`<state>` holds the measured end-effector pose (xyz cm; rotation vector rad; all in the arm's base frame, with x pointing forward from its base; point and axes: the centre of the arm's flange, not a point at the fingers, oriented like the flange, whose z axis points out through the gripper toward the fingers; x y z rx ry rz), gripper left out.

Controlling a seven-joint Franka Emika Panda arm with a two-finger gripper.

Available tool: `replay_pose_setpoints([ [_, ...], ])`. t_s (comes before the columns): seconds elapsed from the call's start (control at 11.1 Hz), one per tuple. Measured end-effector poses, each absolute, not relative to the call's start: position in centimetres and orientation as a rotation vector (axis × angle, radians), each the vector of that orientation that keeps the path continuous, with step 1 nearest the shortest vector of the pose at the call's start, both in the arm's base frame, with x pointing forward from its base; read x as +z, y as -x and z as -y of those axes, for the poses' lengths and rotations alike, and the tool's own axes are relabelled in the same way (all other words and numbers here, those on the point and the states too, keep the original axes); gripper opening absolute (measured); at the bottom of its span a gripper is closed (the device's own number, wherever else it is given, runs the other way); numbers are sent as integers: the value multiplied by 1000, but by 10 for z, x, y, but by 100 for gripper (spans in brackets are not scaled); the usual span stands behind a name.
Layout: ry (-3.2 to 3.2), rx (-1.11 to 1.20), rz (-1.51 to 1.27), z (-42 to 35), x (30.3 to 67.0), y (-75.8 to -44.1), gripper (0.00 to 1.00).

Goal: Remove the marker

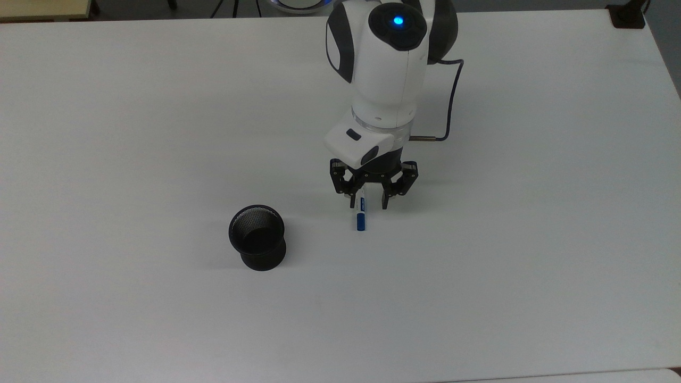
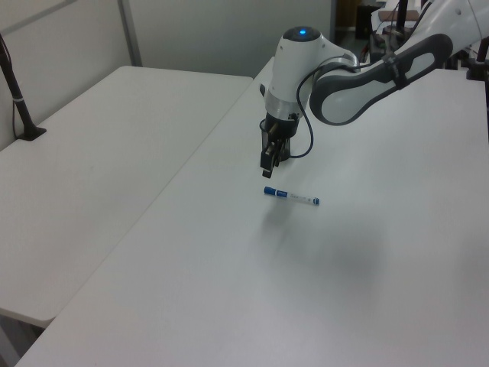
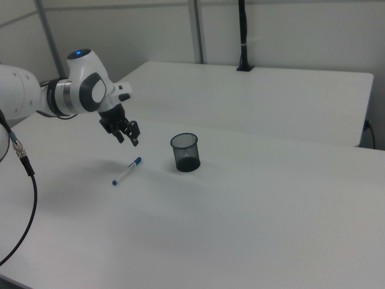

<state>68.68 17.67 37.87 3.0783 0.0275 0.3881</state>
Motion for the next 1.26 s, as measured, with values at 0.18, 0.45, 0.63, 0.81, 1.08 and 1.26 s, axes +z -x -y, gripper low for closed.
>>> replay_pose_setpoints([
  [0.18, -3068, 338, -9, -171, 409, -680, 86],
  [0.45, -3033, 158, 7, -140, 486, -645, 100],
  [0.63, -3017, 69, 18, -113, 521, -624, 100],
  [0.81, -3008, 7, 11, -84, 548, -606, 100],
  [1.08, -3034, 25, 66, -40, 588, -573, 100],
  [1.26, -3084, 54, 105, -9, 607, -555, 100],
])
